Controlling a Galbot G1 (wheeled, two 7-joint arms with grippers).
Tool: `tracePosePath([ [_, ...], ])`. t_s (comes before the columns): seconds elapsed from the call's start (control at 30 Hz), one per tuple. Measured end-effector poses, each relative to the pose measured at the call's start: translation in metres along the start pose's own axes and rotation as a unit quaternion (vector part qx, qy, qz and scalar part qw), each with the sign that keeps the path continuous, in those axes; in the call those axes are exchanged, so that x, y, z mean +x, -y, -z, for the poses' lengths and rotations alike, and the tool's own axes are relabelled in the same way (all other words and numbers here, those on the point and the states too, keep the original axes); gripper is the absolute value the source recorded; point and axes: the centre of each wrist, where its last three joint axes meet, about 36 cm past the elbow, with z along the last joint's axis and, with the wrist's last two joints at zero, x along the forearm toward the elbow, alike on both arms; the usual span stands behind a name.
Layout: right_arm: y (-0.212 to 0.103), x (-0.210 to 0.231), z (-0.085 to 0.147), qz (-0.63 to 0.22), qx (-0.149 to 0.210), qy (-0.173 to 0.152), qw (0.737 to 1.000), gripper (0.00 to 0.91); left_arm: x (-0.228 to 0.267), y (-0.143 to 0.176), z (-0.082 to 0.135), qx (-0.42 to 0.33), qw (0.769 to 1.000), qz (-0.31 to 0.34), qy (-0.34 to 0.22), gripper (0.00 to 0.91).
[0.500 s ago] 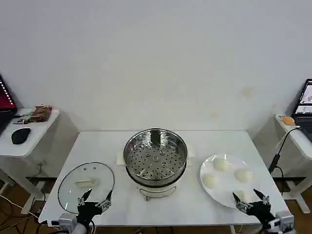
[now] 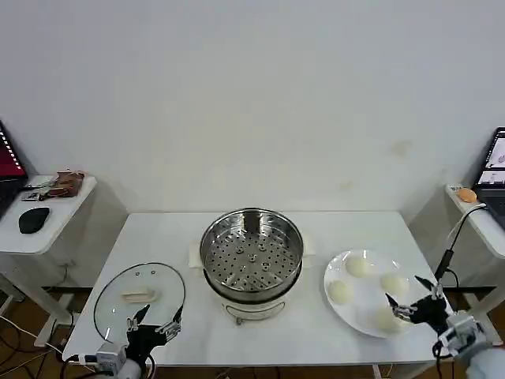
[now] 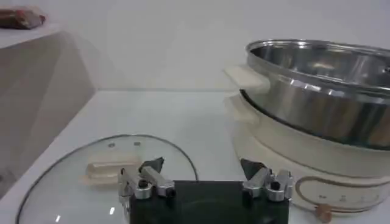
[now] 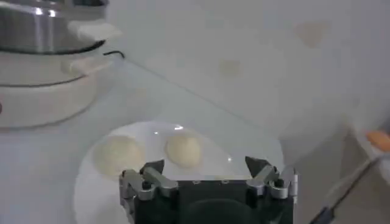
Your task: Take steamed baozi put them in steamer then cover it.
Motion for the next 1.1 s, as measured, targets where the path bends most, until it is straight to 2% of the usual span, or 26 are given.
tracePosePath([
  [0.27,0.045,-0.030,0.012,0.045,0.100,-0.003,0.994,0.907,0.000,-0.001,0.000,0.000,1.000,0.002,0.001,0.907],
  [0.5,0.086,-0.052,0.023,0.095,0.166,-0.016,0.981,0.907,-0.002,-0.001,0.000,-0.002,1.000,0.002,0.002,0.907],
  [0.7,0.107,-0.075,0.030,0.145,0.196,-0.027,0.969,0.907,-0.005,-0.004,0.000,-0.004,1.000,0.003,0.002,0.907],
  [1.1,0.129,-0.131,0.056,0.248,0.230,-0.050,0.940,0.907,-0.008,-0.006,0.000,-0.004,1.000,0.006,0.000,0.907],
])
